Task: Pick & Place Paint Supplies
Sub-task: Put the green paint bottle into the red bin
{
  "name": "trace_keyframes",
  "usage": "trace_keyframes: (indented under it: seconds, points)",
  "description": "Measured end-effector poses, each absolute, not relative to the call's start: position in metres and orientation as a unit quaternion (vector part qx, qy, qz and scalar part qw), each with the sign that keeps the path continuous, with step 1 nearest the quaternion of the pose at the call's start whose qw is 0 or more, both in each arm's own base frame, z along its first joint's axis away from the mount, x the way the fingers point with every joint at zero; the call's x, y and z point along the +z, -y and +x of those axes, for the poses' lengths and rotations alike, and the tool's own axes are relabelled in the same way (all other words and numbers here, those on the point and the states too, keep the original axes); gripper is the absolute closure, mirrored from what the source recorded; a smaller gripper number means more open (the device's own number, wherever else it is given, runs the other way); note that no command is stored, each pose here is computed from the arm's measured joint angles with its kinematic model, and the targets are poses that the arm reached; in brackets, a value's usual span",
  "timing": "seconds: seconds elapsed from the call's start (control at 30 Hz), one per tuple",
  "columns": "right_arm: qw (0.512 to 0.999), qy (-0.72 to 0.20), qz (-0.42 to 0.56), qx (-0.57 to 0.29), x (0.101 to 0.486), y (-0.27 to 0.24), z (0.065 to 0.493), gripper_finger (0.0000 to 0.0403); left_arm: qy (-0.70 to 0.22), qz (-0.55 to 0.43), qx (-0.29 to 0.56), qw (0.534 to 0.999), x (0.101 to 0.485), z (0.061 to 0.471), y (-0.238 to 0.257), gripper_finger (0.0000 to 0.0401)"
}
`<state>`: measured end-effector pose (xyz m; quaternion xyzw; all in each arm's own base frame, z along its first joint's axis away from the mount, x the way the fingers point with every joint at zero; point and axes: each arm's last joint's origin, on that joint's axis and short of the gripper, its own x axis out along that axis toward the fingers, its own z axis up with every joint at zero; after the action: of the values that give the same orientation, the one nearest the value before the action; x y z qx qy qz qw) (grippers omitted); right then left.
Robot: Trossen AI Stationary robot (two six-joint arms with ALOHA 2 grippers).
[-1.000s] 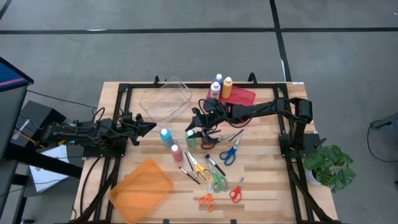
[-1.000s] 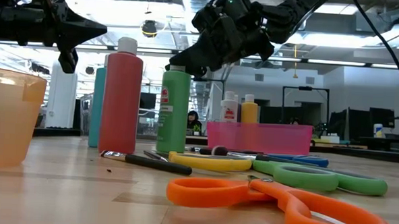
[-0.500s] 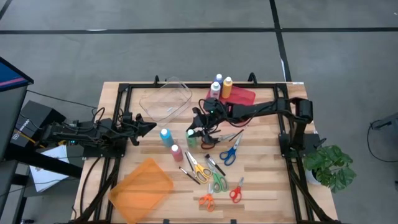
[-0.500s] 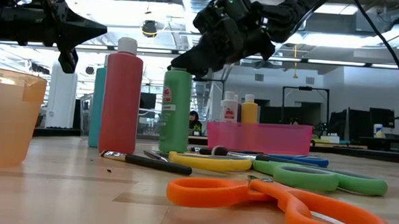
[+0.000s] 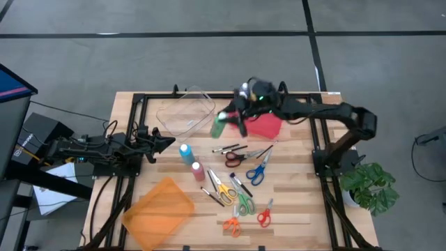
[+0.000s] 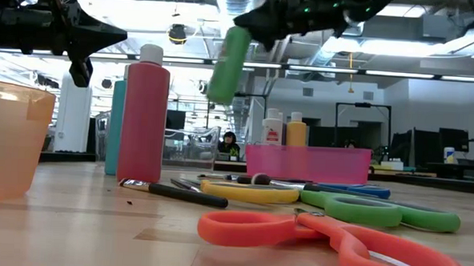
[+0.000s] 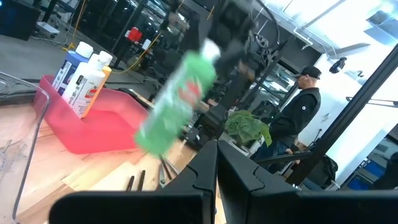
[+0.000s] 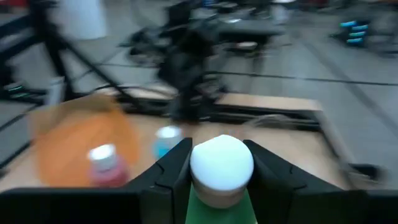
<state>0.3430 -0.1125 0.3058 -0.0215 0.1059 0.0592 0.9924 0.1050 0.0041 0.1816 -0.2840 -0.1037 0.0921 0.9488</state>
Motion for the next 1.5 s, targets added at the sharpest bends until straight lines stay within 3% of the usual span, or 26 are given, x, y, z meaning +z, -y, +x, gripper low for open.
trace_keyframes:
  seconds: [0.27,0.6,0.9,1.17,1.5]
  points:
    - [0.982,-0.147,-0.023,-0.116,0.333,0.134,0.299,0.0281,0.103,-0.284,0.092,0.949,0.182,0.105,-0.004,0.0395]
    - [0.958,-0.197,-0.015,-0.209,0.311,0.140,0.292,0.0281,0.103,-0.283,0.092,0.949,0.182,0.105,-0.004,0.0395]
    - [0.952,-0.200,-0.003,-0.230,0.278,0.145,0.284,0.0279,0.108,-0.283,0.111,0.946,0.181,0.105,-0.005,0.0395]
    - [0.955,-0.190,-0.008,-0.228,0.277,0.144,0.285,0.0277,0.114,-0.284,0.132,0.943,0.181,0.104,-0.006,0.0395]
    - [0.952,-0.223,0.007,-0.210,0.241,0.149,0.308,0.0275,0.114,-0.284,0.132,0.943,0.181,0.104,-0.006,0.0395]
